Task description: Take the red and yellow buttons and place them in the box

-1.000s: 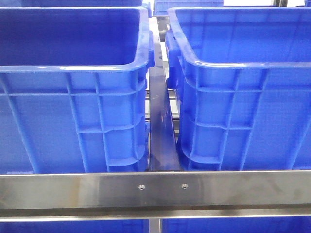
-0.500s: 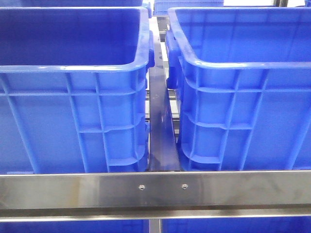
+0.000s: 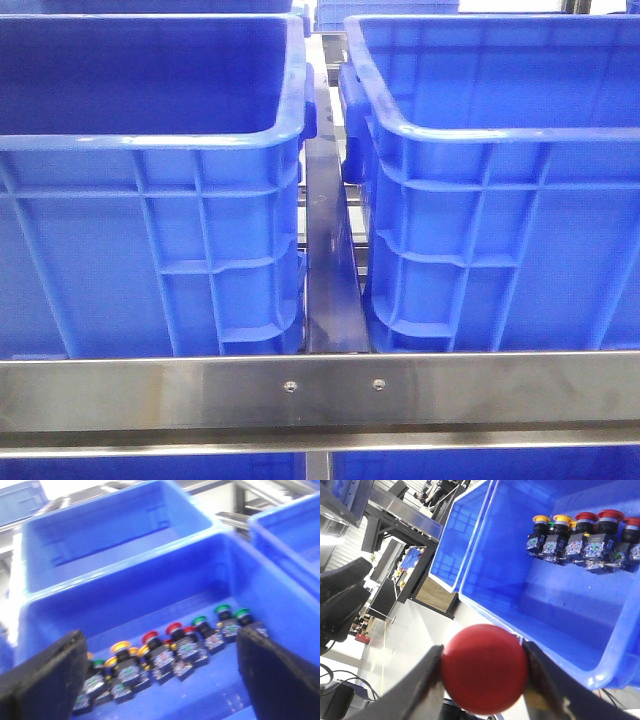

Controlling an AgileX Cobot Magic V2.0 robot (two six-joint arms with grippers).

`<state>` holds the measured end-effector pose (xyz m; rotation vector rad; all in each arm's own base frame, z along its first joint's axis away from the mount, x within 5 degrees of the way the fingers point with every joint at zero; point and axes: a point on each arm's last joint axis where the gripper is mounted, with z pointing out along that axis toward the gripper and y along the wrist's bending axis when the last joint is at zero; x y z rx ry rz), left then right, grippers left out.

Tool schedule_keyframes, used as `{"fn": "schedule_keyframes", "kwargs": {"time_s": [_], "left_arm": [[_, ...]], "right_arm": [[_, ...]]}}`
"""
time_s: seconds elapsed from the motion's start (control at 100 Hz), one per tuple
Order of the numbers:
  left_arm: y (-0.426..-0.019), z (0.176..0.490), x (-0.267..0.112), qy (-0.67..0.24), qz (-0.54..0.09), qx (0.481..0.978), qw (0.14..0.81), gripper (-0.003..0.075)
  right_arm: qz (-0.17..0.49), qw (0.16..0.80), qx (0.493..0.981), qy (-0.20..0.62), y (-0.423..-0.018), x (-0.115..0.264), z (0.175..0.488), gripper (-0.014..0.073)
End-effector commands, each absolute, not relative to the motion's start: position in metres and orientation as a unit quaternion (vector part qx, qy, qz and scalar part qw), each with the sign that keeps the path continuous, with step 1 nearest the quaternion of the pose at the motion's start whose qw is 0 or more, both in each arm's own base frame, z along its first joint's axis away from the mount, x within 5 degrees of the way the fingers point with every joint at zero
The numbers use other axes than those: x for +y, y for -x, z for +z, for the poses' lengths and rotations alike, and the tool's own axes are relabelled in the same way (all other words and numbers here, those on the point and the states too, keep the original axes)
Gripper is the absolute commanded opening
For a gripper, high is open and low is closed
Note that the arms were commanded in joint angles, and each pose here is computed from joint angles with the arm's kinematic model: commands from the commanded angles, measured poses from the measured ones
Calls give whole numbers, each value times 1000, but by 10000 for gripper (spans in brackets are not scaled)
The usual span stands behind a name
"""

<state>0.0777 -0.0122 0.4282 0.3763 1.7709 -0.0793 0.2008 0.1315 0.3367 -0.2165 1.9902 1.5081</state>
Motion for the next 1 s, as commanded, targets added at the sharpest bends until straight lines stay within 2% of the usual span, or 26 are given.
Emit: {"fn": "schedule_keyframes", "kwargs": {"time_s": [0.0,0.25,0.46,0.69,0.88,0.99], "left_arm": [[-75,439,-6,-157,-38,744,648,556],[-71,433,-1,-158,-37,741,652,556],[-71,430,-10,-177,-70,736,650,554],[-70,431,-12,-181,-81,734,650,497],[-70,431,-12,-181,-81,734,650,404],[-70,431,-12,-181,-81,734,650,284]], "right_arm": [[601,335,721,80,-198,131,358,14],[607,336,716,73,-199,130,359,14],[608,336,716,72,-199,130,360,14],[573,372,729,36,-209,125,357,14],[553,396,733,0,-216,121,356,14],[543,410,733,-11,-219,118,359,14]]}}
